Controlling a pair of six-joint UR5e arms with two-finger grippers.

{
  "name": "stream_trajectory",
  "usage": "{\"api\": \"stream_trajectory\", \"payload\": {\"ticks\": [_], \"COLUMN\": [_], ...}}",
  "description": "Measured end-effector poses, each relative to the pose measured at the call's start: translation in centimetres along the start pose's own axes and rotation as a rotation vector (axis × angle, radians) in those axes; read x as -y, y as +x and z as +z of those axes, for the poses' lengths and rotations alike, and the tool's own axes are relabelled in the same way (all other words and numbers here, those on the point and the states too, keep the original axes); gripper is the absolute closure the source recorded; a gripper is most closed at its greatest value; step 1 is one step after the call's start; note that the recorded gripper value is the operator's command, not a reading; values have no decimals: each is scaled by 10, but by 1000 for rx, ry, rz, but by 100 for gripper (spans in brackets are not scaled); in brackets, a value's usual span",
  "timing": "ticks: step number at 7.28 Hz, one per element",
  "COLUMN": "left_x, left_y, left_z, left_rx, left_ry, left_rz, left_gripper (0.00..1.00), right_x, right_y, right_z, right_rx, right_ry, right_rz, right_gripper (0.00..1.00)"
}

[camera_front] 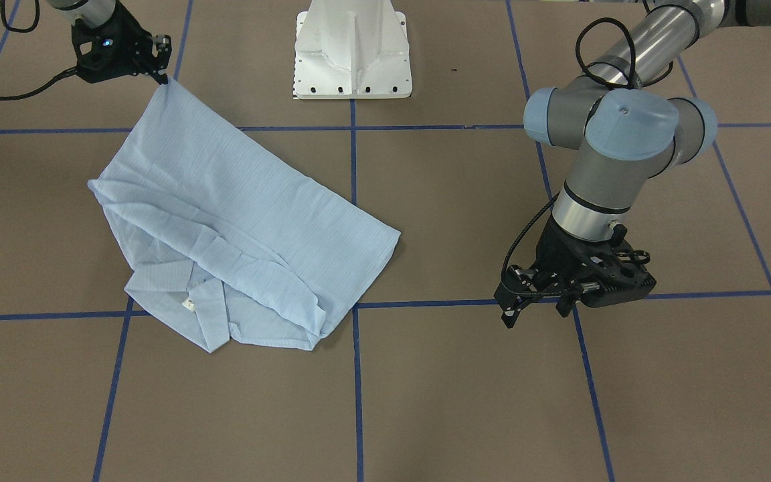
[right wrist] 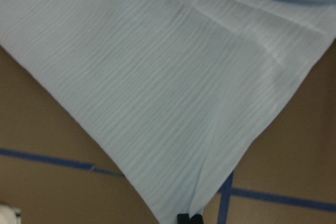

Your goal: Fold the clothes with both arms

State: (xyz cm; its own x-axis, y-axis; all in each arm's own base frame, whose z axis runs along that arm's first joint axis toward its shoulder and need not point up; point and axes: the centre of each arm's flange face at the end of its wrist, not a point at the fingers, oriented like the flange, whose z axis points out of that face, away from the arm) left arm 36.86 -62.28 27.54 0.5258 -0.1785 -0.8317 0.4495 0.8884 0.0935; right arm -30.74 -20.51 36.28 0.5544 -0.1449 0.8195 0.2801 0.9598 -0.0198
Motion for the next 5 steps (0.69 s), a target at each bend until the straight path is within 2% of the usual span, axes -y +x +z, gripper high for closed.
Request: {"api": "stream_trajectory", "payload": {"ticks": [1,2,3,4,5], "left_x": [-1,-1,-3,-6,-15], "left_y": [1,2,3,6,12], "left_z": [0,0,0,1,3], "left_rx": [-3,-6,-9,-14,-22], "left_ry": [0,-1,-2,-6,-19], "left_rz": [2,3,6,11,22], "left_gripper": [0,0,0,0,0], "right_x": [-24,-40,-47,-43,-22], "right_y": [-14,-22,-27,-35,-45], "right_z": [12,22,27,26,17], "right_rx": [6,5,7,21,55], "right_ry": [-71,-118,-139,-126,-68], "right_rz": [-33,-52,-44,-25,-1], "right_gripper": [58,1,0,0,0]}}
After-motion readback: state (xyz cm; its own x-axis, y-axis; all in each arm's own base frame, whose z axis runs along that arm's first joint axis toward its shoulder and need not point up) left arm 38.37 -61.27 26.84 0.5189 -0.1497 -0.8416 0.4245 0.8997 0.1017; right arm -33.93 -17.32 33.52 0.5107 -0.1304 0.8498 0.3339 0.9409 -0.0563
